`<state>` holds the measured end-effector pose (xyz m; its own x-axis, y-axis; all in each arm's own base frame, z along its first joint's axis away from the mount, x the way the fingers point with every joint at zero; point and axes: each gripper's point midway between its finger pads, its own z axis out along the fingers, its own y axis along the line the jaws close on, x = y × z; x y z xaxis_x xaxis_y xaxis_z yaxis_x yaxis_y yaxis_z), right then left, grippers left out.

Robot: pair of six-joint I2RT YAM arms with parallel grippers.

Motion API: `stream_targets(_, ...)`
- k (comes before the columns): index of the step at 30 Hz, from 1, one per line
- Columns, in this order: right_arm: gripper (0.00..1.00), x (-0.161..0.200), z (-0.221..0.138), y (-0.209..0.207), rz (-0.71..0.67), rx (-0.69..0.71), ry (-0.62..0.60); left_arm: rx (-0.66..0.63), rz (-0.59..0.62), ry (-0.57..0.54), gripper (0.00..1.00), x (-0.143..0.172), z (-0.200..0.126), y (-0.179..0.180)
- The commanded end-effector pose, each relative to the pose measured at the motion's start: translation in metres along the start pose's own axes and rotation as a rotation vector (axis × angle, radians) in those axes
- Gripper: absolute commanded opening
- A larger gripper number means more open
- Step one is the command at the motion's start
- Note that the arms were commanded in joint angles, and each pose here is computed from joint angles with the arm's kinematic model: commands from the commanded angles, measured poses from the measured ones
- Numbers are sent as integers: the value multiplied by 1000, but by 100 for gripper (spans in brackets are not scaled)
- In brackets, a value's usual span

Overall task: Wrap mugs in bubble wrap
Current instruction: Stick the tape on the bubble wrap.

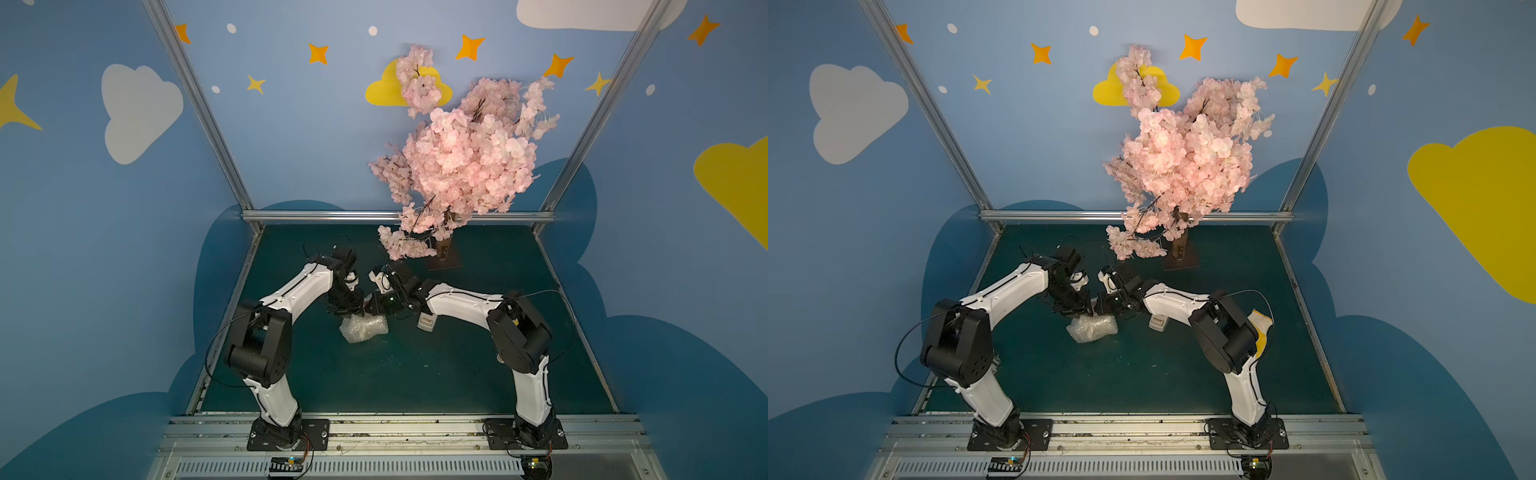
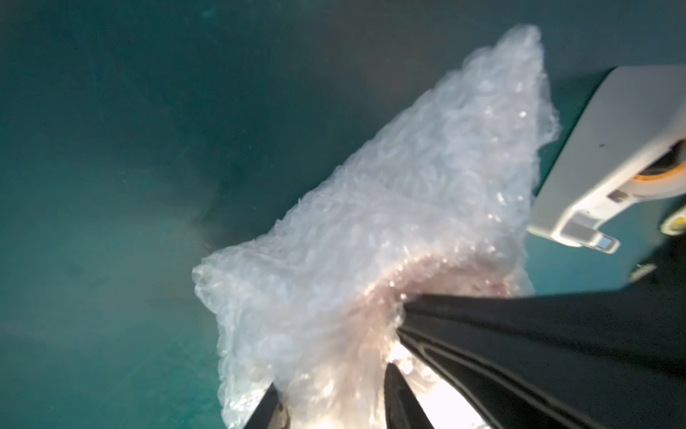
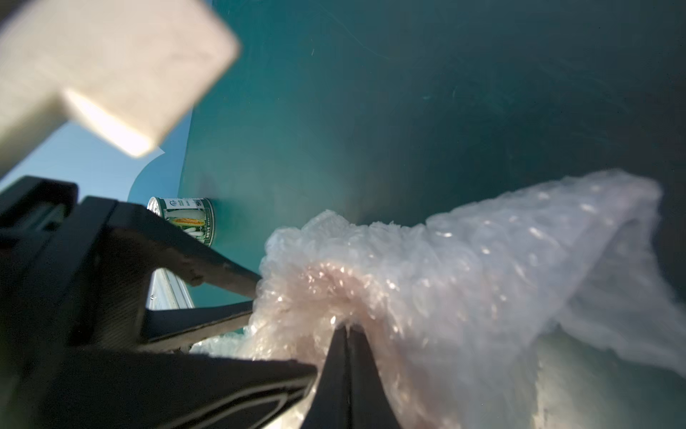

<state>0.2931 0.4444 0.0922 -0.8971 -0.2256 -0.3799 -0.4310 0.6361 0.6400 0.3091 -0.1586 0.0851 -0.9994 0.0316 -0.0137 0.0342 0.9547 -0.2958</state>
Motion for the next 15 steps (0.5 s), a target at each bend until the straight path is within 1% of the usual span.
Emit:
stream_targets(1,0,6,4,-5,25,26,38,-45,27,5,40,-6,7,1)
stream_targets(10,0,6,5,-2,34,14,40,-64,-1,11,40,-13,6,-5)
stream_targets(15,0,4,-4,0,24,31,25,-135,3,21,40,-14,7,0)
